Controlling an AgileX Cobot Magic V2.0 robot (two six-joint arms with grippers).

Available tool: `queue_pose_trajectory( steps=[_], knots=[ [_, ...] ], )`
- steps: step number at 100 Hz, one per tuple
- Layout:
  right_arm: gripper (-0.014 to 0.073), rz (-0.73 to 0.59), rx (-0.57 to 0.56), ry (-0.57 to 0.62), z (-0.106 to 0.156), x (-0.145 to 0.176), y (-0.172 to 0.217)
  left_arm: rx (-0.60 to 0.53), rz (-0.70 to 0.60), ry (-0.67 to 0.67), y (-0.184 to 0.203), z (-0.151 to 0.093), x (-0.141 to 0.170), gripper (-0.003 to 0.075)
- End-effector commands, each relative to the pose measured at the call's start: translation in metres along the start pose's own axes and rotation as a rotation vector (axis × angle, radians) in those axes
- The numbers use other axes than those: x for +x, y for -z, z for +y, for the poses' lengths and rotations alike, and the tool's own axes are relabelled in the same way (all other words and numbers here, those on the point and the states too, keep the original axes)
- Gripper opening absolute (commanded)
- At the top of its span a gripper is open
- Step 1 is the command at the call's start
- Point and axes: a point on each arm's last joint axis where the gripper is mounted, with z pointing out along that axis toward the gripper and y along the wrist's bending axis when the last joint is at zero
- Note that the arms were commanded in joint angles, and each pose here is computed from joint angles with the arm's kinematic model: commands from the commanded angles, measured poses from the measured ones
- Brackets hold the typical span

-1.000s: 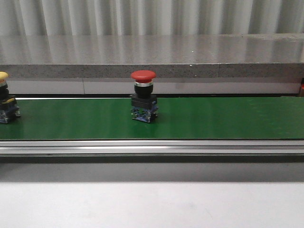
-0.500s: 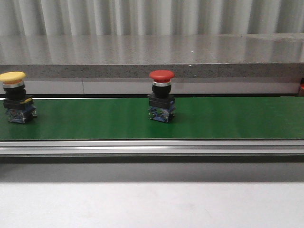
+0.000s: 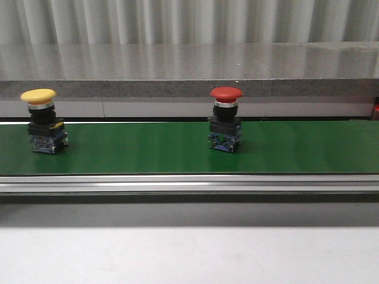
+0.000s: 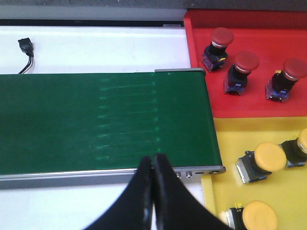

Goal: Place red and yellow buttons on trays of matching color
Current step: 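Lower the right gripper onto the red button at the belt end and grasp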

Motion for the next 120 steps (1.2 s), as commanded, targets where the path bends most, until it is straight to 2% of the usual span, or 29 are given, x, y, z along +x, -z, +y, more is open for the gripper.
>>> queue_pose_trajectory(
  steps=[1,8,20,27,30,45,71,120],
  knots=[
    [0.0028,-0.059,-0.001,0.016,0.0,-0.01,0.006,0.008,-0.096,0.0,0.005,-0.002,-0.014,-0.002],
    [0.0162,-0.034,0.004,0.015,-0.001,-0.007,0.006,0.008,-0.096,0.0,0.005,-0.002,-0.014,-0.002],
    [0.0497,-0.003,0.011,0.014,-0.001,-0.005,0.006,0.008,-0.096,0.0,0.005,-0.002,-0.014,-0.002],
    [0.0641,0.001,0.003,0.005,0.0,-0.004,0.006,0.008,-0.096,0.0,0.005,-0.002,-0.014,-0.002],
    [0.0671,0.003,-0.007,-0.005,0.0,-0.004,0.006,0.008,-0.096,0.0,0.005,-0.002,-0.014,-0.002],
    [0.0626,-0.001,-0.081,-0.048,0.008,-0.006,0.002,0.008,-0.096,0.0,0.005,-0.002,-0.014,-0.002],
    [0.0624,0.096,-0.225,0.091,0.038,-0.012,-0.034,0.008,-0.096,0.0,0.005,-0.002,-0.014,-0.002],
    [0.0624,0.246,-0.312,0.212,0.099,-0.047,-0.105,0.008,-0.096,0.0,0.005,-0.002,-0.014,-0.002]
  ],
)
